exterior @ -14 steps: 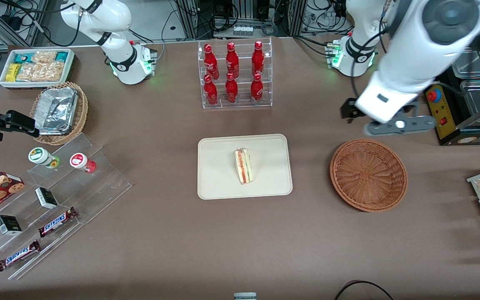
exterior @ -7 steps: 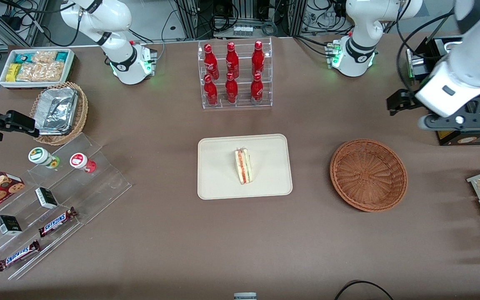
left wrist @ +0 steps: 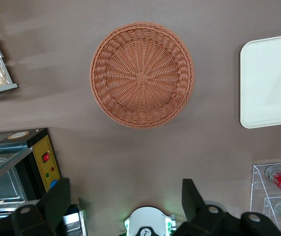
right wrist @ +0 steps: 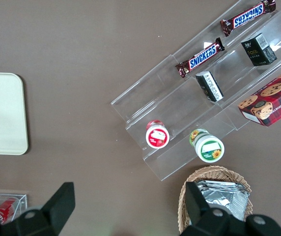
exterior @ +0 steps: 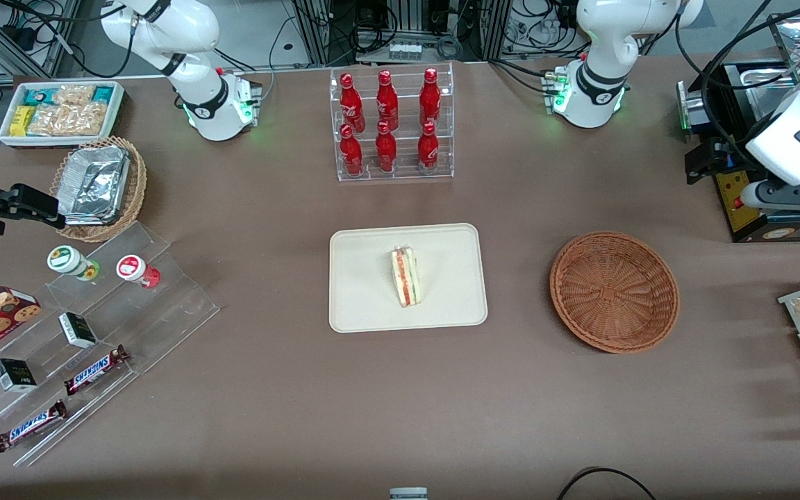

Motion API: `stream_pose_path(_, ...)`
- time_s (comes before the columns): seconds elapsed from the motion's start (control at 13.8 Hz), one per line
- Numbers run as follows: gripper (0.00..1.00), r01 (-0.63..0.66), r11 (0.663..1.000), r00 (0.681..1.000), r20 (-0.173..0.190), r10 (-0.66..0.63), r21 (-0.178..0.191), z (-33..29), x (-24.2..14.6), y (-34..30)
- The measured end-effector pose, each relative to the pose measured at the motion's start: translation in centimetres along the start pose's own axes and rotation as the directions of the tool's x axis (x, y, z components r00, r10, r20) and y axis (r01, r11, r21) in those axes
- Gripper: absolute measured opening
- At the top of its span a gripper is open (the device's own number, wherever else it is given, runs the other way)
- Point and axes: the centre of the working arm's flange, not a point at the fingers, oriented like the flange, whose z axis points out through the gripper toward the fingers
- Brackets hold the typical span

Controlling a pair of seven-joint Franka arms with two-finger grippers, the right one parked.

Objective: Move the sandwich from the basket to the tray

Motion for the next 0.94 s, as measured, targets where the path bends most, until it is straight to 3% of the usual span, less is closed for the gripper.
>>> stream_pose_path(0.65,1.0,0.009,1.0,1.0,-0.023,-0.009,0.001,-0.9,-1.6,-0.6)
stream_pose_path(0.94,1.0,0.05,0.998,0.998,-0.024,-0.051,-0.035,-0.8,-1.6,-2.9)
